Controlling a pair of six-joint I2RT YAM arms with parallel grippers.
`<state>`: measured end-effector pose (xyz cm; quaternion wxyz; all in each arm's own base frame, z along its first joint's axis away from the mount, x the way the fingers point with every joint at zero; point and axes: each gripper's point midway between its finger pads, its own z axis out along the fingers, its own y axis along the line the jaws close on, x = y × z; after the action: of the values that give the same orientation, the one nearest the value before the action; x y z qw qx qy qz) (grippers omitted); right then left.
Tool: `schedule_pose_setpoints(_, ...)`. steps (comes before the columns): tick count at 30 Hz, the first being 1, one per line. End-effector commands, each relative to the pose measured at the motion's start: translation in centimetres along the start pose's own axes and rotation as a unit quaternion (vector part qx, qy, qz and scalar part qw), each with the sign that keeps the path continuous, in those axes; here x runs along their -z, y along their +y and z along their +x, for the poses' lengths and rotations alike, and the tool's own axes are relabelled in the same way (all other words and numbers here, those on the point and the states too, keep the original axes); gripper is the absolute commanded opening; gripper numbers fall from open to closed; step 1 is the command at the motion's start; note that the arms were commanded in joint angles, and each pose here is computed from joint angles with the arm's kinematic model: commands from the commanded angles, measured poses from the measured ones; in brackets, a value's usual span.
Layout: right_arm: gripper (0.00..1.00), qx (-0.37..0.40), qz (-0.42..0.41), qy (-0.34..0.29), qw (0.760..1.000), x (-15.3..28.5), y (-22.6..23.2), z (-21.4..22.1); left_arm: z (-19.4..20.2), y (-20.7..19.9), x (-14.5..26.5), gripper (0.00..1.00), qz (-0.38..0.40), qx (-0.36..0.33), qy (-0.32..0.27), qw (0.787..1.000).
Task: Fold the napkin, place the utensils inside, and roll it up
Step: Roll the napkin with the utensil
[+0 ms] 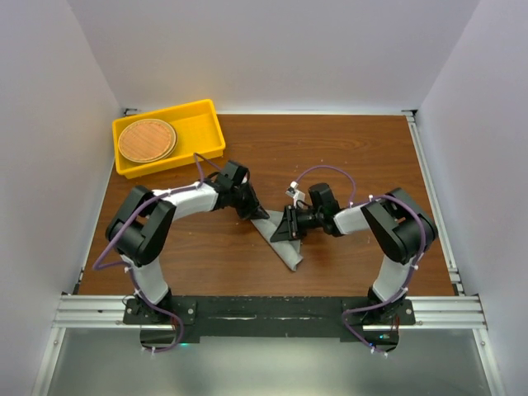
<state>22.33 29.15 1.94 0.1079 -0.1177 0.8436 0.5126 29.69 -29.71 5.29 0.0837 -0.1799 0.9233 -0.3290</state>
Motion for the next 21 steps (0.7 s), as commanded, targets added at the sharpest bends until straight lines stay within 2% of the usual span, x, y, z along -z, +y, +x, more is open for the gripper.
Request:
schedule_pose_setpoints(1,0.29,-0.053,0.135,0.028,0.989,1.7,-3.8,2.3,0.0,-0.1,-1.0,0.00,0.034,-0.001,0.002,0.999)
schedule_pose_setpoints(7,0.36,-0.049,0.159,0.011,0.986,2.6,-2.8,1.0,0.1,1.1,-1.9,0.00,0.030,-0.006,0.002,1.000)
schedule_pose_setpoints(12,0.54,-0.022,0.206,0.017,0.978,4.5,-2.0,0.4,-0.3,2.0,-3.0,0.00,0.017,-0.018,0.000,1.000)
schedule_pose_setpoints(14,0.62,0.028,0.223,0.013,0.974,5.2,-0.7,-1.0,-0.4,2.3,-3.3,0.00,0.015,-0.016,0.001,1.000)
schedule_pose_setpoints(15,0.64,0.044,0.264,0.025,0.963,6.3,-1.3,-0.7,-0.4,2.3,-3.3,0.00,0.015,-0.015,0.002,1.000)
schedule_pose_setpoints(17,0.71,0.100,0.284,0.020,0.953,6.6,0.9,-1.9,-0.5,2.5,-3.4,0.00,0.013,-0.012,0.004,1.000)
schedule_pose_setpoints(18,0.73,0.121,0.334,0.024,0.935,7.6,0.2,-1.9,-0.5,2.5,-3.5,0.00,0.012,-0.012,0.006,1.000)
schedule_pose_setpoints(21,0.76,0.197,0.378,0.025,0.904,7.0,1.8,-2.3,-0.2,2.3,-3.3,0.00,0.009,-0.007,0.014,1.000)
